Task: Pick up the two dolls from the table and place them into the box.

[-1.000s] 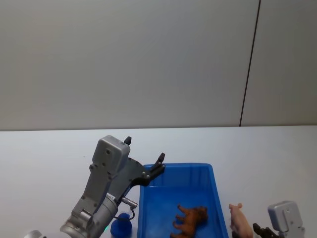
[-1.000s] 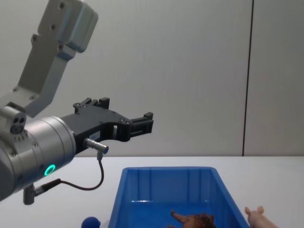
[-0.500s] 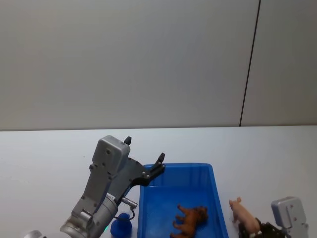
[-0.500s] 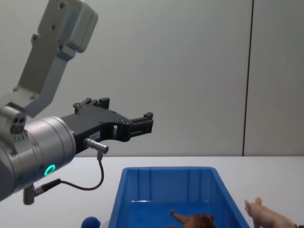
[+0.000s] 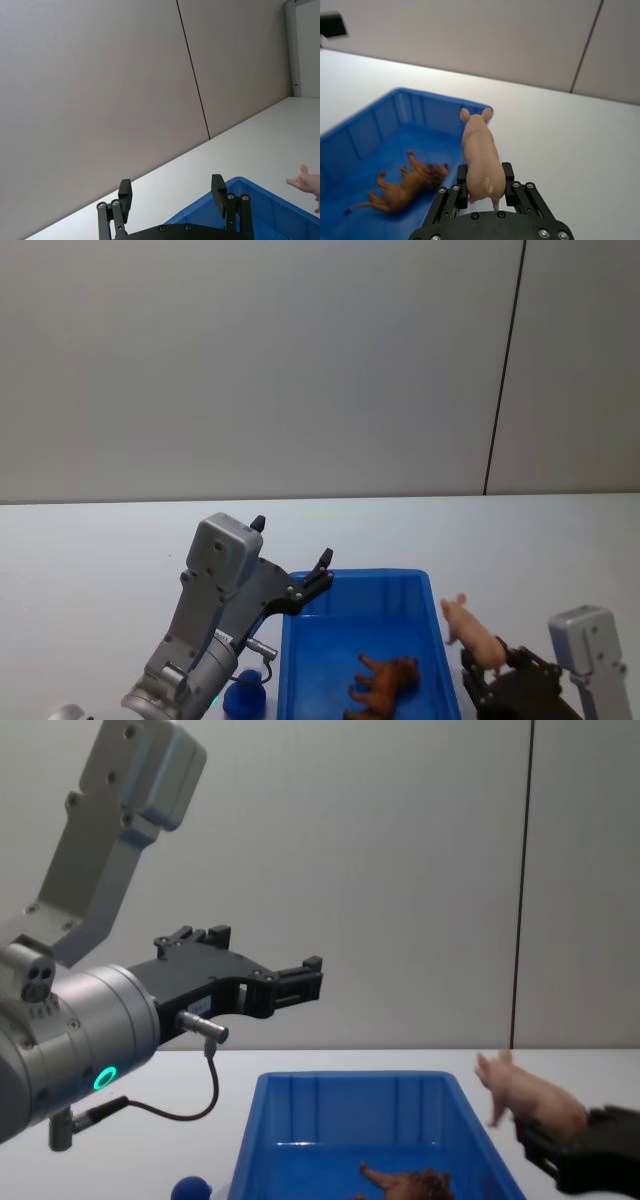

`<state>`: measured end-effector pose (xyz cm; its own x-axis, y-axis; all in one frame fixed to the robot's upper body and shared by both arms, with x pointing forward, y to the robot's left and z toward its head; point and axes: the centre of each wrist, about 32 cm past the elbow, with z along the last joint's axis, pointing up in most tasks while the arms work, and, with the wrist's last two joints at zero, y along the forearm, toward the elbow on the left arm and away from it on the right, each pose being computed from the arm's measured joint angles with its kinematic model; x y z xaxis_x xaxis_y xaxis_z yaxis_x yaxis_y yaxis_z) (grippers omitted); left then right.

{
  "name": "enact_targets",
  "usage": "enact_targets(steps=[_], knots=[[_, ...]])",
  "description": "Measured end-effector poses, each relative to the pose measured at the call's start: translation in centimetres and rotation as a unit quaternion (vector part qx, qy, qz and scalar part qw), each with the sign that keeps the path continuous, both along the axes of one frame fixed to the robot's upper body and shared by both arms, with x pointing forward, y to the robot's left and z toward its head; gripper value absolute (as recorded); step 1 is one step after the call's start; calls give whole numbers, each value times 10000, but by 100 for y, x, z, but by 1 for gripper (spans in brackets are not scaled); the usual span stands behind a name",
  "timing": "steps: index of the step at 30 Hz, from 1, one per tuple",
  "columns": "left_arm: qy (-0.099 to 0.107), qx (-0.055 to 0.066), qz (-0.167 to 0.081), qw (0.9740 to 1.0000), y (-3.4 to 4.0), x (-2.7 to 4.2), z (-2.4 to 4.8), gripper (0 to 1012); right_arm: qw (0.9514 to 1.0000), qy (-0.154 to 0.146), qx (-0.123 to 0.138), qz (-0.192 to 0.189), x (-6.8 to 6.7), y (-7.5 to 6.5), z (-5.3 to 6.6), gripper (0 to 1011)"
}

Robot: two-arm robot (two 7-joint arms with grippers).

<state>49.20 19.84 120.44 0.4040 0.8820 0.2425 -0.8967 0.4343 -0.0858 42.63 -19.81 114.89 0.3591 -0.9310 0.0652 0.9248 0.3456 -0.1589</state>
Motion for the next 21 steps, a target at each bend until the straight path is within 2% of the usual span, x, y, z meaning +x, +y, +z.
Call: enact_targets(steps=[8,15,21], knots=[[0,0,0,10000,0,0,0,1001,9985,-227,265,414,93,87,126,380],[0,0,0,10000,0,0,0,1001,9967,-239,402,666,214,184,170,396],[0,0,0,10000,0,0,0,1001,9962,-189,431,730,285,230,179,581]])
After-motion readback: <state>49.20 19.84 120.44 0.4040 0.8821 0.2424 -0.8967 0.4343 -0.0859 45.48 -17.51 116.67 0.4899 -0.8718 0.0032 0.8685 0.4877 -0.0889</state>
